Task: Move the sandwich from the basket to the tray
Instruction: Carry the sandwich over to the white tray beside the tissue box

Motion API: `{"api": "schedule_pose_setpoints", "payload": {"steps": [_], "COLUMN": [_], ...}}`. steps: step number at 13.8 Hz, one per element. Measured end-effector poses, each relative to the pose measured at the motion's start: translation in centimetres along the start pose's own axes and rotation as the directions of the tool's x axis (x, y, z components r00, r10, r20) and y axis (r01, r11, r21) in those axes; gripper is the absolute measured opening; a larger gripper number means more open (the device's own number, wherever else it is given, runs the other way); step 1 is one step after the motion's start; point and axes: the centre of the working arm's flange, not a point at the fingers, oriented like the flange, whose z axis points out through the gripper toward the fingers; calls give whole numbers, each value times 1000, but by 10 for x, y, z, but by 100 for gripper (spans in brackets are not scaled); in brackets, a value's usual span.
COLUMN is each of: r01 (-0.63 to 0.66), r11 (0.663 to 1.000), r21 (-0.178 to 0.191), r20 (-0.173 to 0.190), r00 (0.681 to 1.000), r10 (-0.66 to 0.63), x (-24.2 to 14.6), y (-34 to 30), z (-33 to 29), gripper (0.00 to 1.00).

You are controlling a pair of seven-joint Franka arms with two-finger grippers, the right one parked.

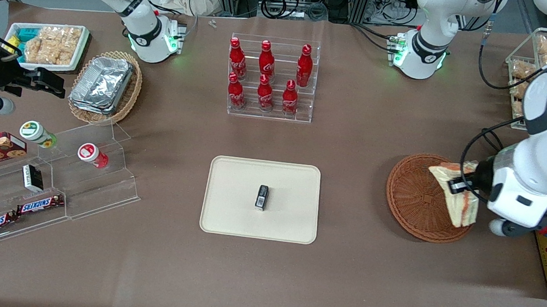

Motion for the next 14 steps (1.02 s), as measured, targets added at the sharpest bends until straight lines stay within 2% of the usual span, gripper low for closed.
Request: {"api": "schedule_pose_setpoints", "payload": {"steps": [4, 7, 11, 12, 14], "r01": [-92, -144, -190, -211, -240], "r11": [996, 989, 971, 965, 958], "r21": [-3, -43, -142, -157, -157], "r20": [44, 10, -70, -79, -65], "r00": [995, 989, 981, 976, 970], "r10": [92, 145, 182, 201, 232], "x": [-14, -31, -45, -55, -75], "y": [55, 142, 225, 244, 270], "z": [37, 104, 193, 215, 257], "gripper": [20, 20, 20, 20, 20]}}
